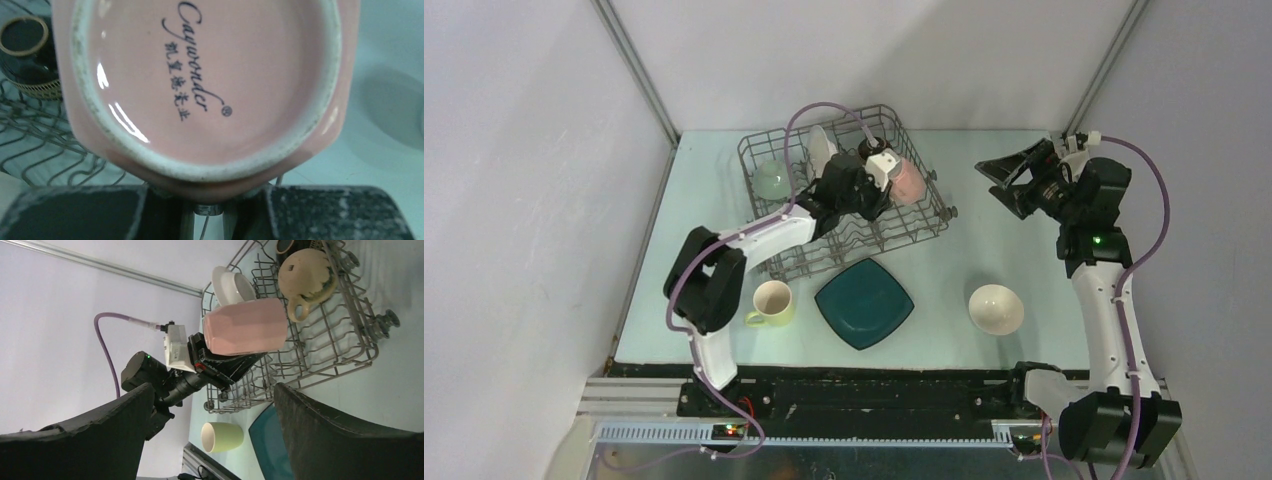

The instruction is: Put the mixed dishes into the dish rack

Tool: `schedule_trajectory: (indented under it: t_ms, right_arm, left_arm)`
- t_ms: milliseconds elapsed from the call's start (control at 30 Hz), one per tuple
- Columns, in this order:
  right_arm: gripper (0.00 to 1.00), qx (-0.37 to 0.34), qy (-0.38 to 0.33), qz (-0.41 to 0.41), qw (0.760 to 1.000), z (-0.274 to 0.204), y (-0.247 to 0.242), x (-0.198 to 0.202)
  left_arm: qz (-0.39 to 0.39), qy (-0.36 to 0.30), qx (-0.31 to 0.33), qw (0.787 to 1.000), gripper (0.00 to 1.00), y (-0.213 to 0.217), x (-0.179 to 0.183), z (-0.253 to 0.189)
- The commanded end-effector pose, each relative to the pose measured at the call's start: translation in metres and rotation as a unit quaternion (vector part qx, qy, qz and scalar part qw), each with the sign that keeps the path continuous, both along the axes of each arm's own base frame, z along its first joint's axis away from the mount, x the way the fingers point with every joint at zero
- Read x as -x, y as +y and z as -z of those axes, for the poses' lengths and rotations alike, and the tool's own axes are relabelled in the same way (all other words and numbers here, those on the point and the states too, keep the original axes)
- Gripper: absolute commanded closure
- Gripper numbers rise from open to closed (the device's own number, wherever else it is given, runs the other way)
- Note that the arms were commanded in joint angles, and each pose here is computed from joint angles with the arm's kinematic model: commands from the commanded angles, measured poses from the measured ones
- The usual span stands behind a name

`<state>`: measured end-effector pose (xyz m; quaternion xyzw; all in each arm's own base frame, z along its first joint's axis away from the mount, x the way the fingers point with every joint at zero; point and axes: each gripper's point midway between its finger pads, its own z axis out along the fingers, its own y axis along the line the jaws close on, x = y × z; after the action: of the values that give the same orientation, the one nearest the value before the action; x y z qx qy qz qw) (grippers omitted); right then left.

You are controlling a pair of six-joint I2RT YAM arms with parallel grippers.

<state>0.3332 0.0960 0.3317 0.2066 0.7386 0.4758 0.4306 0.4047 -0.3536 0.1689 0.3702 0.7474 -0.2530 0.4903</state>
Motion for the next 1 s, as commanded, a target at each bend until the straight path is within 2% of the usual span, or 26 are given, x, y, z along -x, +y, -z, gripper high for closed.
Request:
schedule_trajectory:
  t_ms: [0, 300, 500, 600, 967]
  right_arm:
    - [0.08, 0.026, -0.015, 0.010, 0.999, 0.001, -0.006, 0.005]
    - [0.08, 0.025, -0.014, 0.009, 1.000, 0.002, -0.008, 0.003]
    - [0.09, 0.025, -0.013, 0.009, 1.000, 0.005, -0.008, 0.002]
    - [0.09, 0.024, -0.012, 0.010, 1.000, 0.007, -0.009, 0.002]
    - [0.09, 0.020, -0.012, 0.008, 1.000, 0.007, -0.010, 0.002]
  left_arm:
    - [-0.010, -0.059, 0.028, 0.998, 1.00, -0.014, -0.025, -0.036]
    - [-0.001, -0.003, 0.025, 1.000, 1.00, -0.035, -0.034, 0.001]
    - [-0.022, 0.030, 0.006, 0.999, 1.00, -0.041, -0.043, 0.031]
    - [-0.042, 0.035, 0.000, 0.999, 1.00, -0.040, -0.052, 0.031]
    - [-0.077, 0.107, -0.079, 0.988, 1.00, -0.025, -0.050, 0.068]
